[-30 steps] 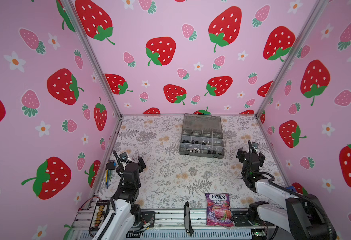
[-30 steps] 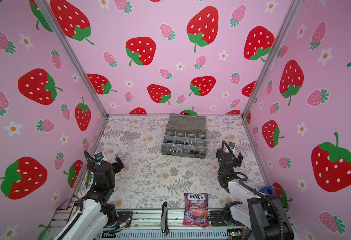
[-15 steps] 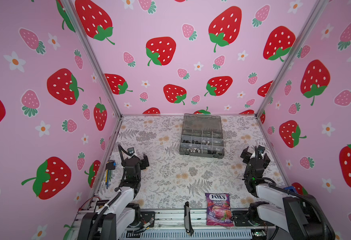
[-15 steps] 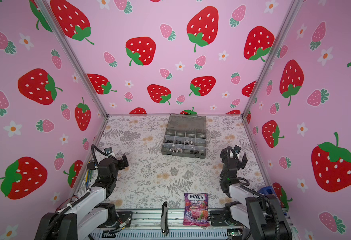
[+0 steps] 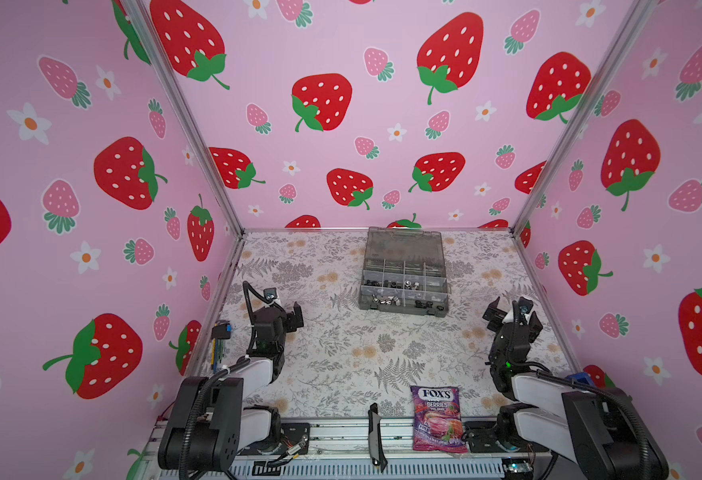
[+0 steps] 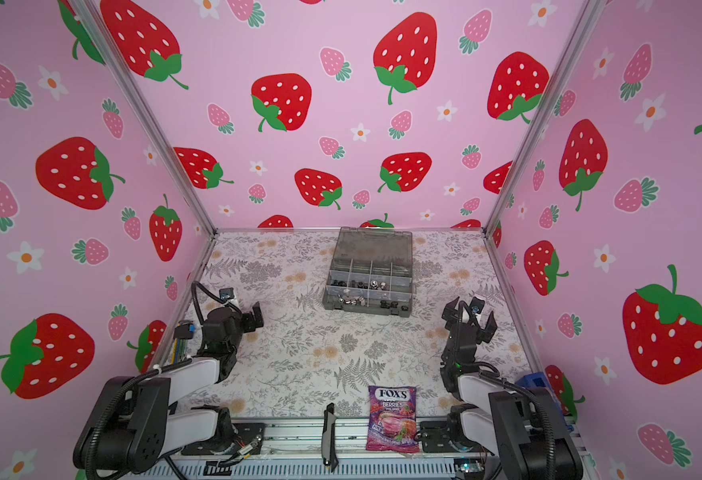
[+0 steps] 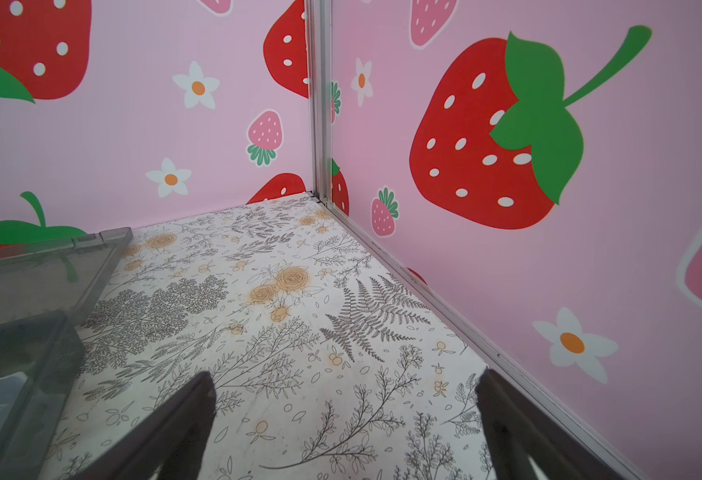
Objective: Sort the screws and nuts into containers
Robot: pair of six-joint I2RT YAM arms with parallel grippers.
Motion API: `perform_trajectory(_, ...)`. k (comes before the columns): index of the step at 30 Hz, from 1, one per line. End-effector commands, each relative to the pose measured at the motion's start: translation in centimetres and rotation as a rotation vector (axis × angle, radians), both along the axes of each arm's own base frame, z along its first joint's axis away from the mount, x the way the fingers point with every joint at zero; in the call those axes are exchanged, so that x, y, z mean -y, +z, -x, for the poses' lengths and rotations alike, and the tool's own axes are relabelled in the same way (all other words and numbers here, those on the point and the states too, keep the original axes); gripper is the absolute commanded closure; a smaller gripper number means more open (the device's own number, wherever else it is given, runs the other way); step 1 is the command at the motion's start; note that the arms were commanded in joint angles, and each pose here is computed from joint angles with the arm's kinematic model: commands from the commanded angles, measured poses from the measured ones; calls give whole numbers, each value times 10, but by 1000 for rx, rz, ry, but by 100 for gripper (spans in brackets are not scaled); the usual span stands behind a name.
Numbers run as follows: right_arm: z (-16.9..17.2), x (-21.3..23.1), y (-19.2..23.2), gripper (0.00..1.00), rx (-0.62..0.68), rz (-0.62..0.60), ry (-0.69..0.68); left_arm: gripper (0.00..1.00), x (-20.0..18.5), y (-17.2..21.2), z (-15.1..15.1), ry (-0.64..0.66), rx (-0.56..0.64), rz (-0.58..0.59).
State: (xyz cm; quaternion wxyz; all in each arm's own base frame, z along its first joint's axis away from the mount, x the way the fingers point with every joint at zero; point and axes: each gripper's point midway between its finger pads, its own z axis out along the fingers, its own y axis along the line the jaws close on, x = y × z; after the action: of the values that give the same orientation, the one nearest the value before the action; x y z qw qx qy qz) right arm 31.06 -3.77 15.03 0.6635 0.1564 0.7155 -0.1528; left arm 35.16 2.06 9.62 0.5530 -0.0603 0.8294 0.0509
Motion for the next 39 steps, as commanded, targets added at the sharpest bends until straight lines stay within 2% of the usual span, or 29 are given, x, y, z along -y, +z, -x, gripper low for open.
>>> perform_trajectory(1,3,4,3,0,31,-8,-13,1,2,23,-21,-29,86,-13)
perform_trajectory(9,-2,-3,3,0,45,-13,31,1,14,-5,-45,-99,36,4)
perform_trajectory(11,-2,-3,2,0,47,-16,32,1,17,-9,-49,-122,-14,7)
perform_trajectory(14,-4,-5,4,0,58,-17,47,1,19,-11,-52,-185,-31,74)
perform_trajectory(17,-8,-11,5,0,62,-1,83,1,19,-10,-52,-195,-24,83)
perform_trajectory(22,-25,-34,8,0,43,97,213,1,19,-10,-52,-194,-26,83)
perform_trajectory(25,-31,-40,3,0,45,134,245,1,19,-11,-52,-194,-28,83)
perform_trajectory(30,-37,-39,-9,0,44,133,233,1,19,-11,-52,-194,-27,82)
perform_trajectory(34,-52,-40,-18,0,-15,110,260,1,19,-11,-52,-194,-28,83)
perform_trajectory(37,-73,-52,-32,0,-113,100,362,1,19,-10,-52,-191,-25,80)
perform_trajectory(39,-74,-59,-31,0,-103,97,442,1,20,-11,-52,-194,-27,80)
